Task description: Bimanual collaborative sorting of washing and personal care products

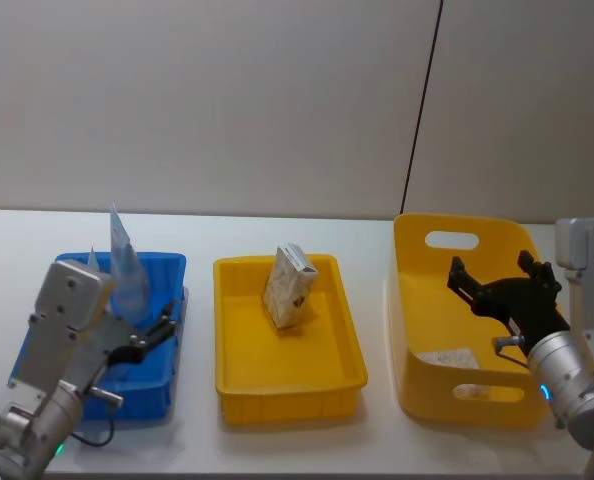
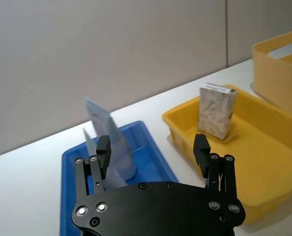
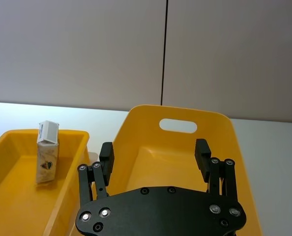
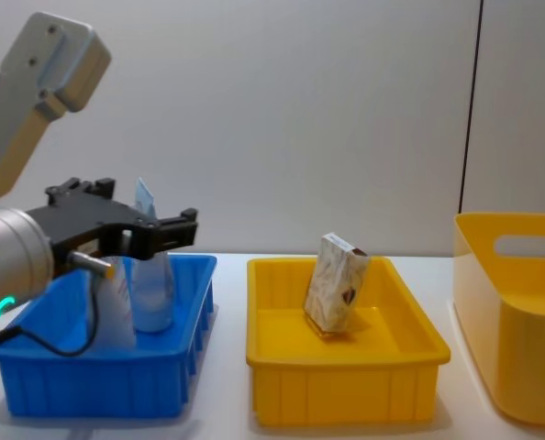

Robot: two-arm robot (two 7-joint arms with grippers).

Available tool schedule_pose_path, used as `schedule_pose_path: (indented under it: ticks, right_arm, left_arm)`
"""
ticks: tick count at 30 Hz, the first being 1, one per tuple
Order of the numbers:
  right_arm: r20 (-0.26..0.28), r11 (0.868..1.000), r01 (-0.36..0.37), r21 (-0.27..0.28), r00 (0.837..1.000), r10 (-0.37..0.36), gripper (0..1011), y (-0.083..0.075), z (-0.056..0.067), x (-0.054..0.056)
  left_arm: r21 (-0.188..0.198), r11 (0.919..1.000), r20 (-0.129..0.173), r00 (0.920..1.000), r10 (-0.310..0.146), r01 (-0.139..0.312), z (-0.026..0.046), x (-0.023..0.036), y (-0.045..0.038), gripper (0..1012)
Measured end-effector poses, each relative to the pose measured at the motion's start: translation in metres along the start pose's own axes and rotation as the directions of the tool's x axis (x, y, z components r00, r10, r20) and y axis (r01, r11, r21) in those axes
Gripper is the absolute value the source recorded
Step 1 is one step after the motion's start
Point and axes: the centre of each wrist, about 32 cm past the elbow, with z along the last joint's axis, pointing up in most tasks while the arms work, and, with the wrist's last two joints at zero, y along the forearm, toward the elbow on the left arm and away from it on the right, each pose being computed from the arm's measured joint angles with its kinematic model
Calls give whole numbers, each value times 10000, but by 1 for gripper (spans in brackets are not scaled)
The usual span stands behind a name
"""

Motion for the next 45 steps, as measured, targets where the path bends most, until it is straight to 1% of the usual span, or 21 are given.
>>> schedule_pose_path:
  ticks: [1,2,6,8,11,14,17,19,21,23,24,28,29,35,40,45]
  right_arm:
    - [3,10000,-14,14,10000,14,1004,-2,2,-1]
    - [4,10000,-21,23,10000,21,1004,-2,3,-1]
    - [10,10000,-43,49,10000,43,1004,-5,4,-2]
    - [12,10000,-52,58,10000,52,1004,-6,5,-2]
    - [16,10000,-59,71,10000,59,1004,-7,7,-3]
    - [18,9999,-68,88,10000,68,1004,-9,9,-3]
    - [19,9999,-72,97,10000,72,1004,-9,10,-3]
    - [18,9999,-76,101,10000,76,1004,-10,10,-4]
    - [17,9999,-78,105,10000,78,1004,-10,10,-4]
    - [18,9999,-81,107,10000,80,1004,-11,10,-4]
    - [18,9999,-81,106,10000,81,1004,-11,10,-4]
    - [19,9999,-86,112,10000,86,1004,-12,10,-4]
    - [18,9999,-87,113,10000,87,1004,-12,10,-4]
    - [18,9999,-94,124,10000,94,1004,-13,12,-5]
    - [19,9999,-94,126,10000,94,1004,-13,12,-5]
    - [18,9999,-94,126,10000,94,1004,-13,12,-5]
  left_arm:
    - [125,9998,5,9999,149,-150,2,15,6,1001]
    - [125,9998,5,9999,149,-150,2,15,6,1001]
    - [447,9974,-38,9984,569,-566,7,67,21,1001]
    - [539,9961,-71,9975,699,-694,7,87,23,1001]
    - [692,9936,-188,9957,907,-892,3,117,22,1001]
    - [899,9904,-402,9932,1093,-1054,-28,148,5,1001]
    - [1025,9882,-536,9914,1193,-1134,-53,169,-17,1001]
    - [1126,9867,-668,9899,1251,-1171,-73,184,-47,1001]
    - [1270,9849,-778,9887,1284,-1179,-111,202,-76,1001]
    - [1332,9840,-838,9880,1299,-1181,-129,212,-96,1001]
    - [1414,9829,-912,9872,1312,-1175,-154,223,-121,1001]
    - [1533,9815,-1033,9859,1317,-1151,-191,240,-166,1001]
    - [1600,9805,-1092,9852,1324,-1141,-216,251,-191,1001]
    - [1679,9800,-1267,9835,1288,-1067,-281,285,-278,1001]
    - [1706,9806,-1411,9825,1213,-965,-346,324,-384,1001]
    - [1716,9811,-1480,9822,1156,-896,-386,348,-460,1001]
